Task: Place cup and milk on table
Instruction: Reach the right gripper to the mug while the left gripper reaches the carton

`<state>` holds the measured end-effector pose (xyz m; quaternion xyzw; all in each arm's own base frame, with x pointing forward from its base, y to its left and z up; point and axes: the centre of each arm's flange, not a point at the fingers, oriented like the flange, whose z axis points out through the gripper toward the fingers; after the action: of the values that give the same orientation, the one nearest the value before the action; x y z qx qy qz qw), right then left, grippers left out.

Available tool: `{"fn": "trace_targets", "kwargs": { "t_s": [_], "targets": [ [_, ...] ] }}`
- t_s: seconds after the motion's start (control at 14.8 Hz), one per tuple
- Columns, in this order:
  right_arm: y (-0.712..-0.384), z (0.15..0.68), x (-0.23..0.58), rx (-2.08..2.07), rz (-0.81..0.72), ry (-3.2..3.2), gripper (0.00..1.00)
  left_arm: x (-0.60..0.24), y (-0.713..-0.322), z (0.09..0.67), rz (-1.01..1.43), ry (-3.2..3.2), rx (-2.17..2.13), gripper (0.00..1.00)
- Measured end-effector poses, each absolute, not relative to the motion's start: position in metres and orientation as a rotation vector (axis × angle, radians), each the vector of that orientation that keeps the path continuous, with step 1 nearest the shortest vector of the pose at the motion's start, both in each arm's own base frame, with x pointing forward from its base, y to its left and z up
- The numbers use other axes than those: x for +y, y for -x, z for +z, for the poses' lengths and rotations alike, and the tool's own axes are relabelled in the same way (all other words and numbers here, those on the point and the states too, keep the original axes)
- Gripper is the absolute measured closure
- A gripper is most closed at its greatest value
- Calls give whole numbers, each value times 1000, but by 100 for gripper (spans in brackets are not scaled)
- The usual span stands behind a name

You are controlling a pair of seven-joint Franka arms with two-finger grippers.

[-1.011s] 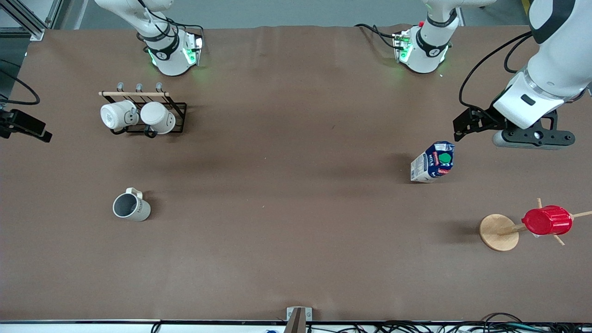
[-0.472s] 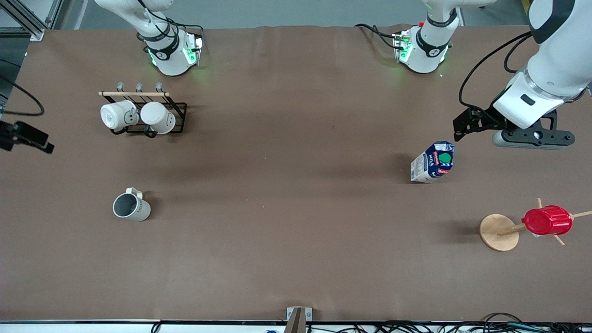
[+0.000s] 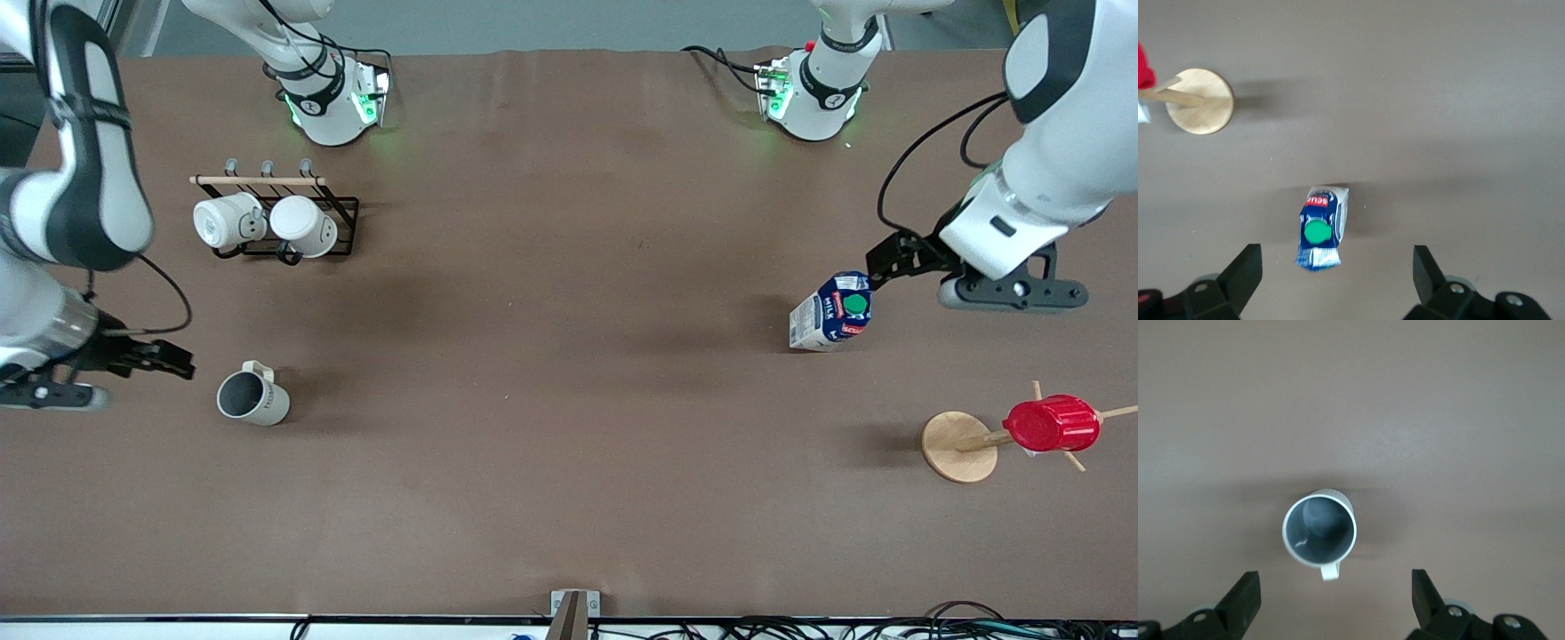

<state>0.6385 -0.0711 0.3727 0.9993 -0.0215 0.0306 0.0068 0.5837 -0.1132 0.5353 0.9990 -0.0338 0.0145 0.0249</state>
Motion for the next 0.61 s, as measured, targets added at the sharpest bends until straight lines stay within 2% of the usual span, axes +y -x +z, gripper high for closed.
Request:
{"fn": "trace_targets", "kwargs": {
  "t_s": [0.27, 0.61],
  "targets": [
    [-647, 303, -72, -54, 80, -3118, 0, -112, -609, 470, -23, -3103, -112, 0],
    [-651, 257, -77, -22, 89, -3109, 0, -114, -614, 389, 6, -3098, -119, 0]
  ]
}}
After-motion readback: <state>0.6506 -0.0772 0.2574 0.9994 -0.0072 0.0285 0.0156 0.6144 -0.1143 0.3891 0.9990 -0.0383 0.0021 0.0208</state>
